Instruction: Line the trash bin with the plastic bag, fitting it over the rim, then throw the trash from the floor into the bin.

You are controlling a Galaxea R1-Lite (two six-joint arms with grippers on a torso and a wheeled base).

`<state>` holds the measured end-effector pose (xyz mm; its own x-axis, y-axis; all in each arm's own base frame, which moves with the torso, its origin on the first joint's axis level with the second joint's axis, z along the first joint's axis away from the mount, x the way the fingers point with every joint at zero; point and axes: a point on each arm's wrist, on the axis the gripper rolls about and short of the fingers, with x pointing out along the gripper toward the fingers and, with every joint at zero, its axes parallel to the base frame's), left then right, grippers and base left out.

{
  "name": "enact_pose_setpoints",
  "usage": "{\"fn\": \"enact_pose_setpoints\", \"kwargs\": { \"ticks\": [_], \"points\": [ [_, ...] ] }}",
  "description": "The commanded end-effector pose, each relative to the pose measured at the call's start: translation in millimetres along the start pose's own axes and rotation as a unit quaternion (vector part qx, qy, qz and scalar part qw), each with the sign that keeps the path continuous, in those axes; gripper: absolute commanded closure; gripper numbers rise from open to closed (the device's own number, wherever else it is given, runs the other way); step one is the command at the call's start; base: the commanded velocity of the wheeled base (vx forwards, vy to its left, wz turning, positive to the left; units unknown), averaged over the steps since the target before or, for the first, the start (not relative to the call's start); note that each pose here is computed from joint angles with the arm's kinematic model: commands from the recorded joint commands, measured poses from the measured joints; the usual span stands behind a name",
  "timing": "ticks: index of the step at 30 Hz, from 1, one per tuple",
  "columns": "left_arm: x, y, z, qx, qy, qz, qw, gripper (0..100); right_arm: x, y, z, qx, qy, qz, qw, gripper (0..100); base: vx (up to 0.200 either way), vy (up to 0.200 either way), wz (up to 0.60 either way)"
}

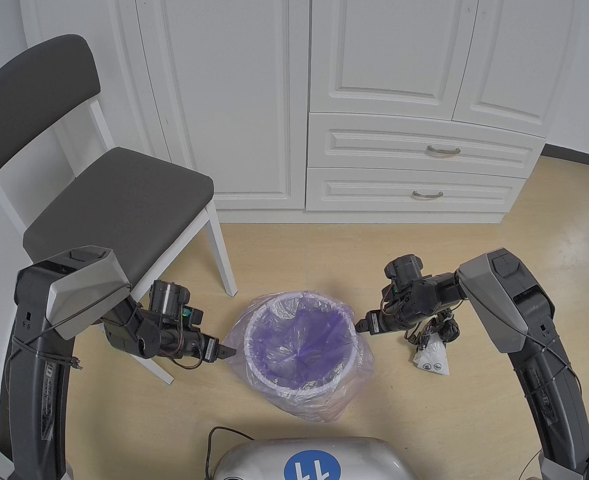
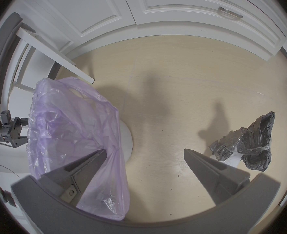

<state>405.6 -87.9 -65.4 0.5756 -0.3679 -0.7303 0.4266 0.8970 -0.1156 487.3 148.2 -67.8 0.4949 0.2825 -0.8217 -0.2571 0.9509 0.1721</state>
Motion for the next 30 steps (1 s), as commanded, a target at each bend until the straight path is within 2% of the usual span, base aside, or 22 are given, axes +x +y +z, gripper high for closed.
{"fn": "enact_pose_setpoints", "kwargs": {
  "ticks": [1,7,10,13,17,23,27,30],
  "points": [
    [16.0,7.3,27.7,0.014,0.005,0.000,0.9999,0,-3.8,-2.2,2.0,0.003,-0.006,-0.001,1.0000,0,0.000,0.000,0.00],
    [21.8,11.5,39.9,0.031,0.039,-0.005,0.9987,0,-1.7,-5.0,1.8,0.003,-0.023,-0.001,0.9997,0,0.000,0.000,0.00],
    [29.1,17.0,52.6,0.036,0.070,-0.010,0.9968,0,-0.5,-5.3,0.5,0.002,-0.024,-0.001,0.9997,0,0.000,0.000,0.00],
    [38.3,20.3,60.3,0.051,0.068,-0.010,0.9963,0,-1.9,-6.6,1.7,0.004,-0.026,-0.002,0.9996,0,0.000,0.000,0.00],
    [51.2,22.8,60.1,0.078,0.066,-0.013,0.9946,0,-2.4,-10.4,2.2,0.006,-0.027,-0.003,0.9996,0,0.000,0.000,0.00],
    [58.6,22.1,58.4,0.082,0.109,-0.026,0.9903,0,-1.0,-14.6,1.8,0.009,-0.027,-0.006,0.9996,0,0.000,0.000,0.00],
    [63.5,24.5,61.8,0.096,0.107,-0.028,0.9892,0,0.0,-14.7,1.5,0.008,-0.028,-0.005,0.9996,0,0.000,0.000,0.00],
    [69.7,26.2,55.5,0.096,0.111,-0.029,0.9888,0,0.7,-14.7,1.5,0.007,-0.035,-0.002,0.9994,0,0.000,0.000,0.00]
  ]
}}
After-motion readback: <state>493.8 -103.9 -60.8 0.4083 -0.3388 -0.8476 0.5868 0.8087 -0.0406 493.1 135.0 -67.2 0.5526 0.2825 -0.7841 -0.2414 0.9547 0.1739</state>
